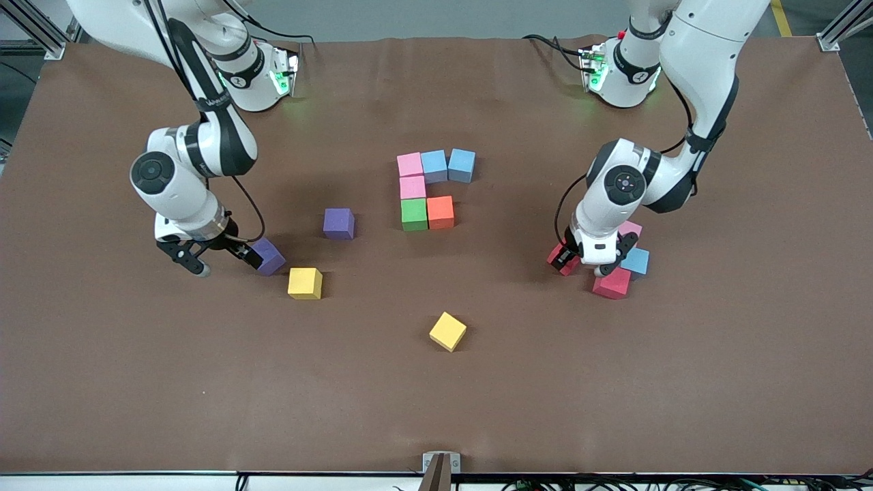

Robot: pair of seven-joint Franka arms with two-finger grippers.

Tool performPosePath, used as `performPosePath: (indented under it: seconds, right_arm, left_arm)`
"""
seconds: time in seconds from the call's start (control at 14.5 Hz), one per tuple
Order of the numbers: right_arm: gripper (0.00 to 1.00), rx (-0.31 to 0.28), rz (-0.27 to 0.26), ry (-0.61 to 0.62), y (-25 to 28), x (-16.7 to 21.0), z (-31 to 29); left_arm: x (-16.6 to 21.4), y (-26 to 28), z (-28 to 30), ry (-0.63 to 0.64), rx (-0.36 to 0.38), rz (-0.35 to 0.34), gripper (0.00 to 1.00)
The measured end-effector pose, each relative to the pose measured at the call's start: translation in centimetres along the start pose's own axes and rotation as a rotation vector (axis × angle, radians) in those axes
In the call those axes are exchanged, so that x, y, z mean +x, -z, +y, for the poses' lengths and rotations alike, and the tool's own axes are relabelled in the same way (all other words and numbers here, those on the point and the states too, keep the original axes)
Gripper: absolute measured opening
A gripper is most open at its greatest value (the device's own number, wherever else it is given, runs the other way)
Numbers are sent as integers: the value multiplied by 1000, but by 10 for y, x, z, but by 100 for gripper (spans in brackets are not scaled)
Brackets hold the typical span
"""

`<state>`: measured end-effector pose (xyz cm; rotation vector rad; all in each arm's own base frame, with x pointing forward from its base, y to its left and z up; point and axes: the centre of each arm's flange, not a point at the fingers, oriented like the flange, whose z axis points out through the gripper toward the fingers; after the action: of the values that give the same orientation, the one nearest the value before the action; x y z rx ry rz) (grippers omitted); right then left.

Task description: Arrange 11 blocks into digit 3

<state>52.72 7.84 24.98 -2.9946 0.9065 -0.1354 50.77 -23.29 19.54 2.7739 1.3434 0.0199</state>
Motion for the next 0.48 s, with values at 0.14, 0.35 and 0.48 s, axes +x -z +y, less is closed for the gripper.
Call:
performPosePath:
  seconds: [0.14, 0.35, 0.48]
  right_arm:
    - [100, 4, 12, 2, -15, -1, 0]
    - [100, -8, 7, 4, -35, -3, 2]
    - [100, -14, 4, 5, -43, -4, 3]
  left_arm:
    - [-28, 1, 8, 155, -3, -3, 59]
    - [-84, 0, 16, 394, 0, -9, 59]
    - [-115, 0, 18, 536, 4, -11, 59]
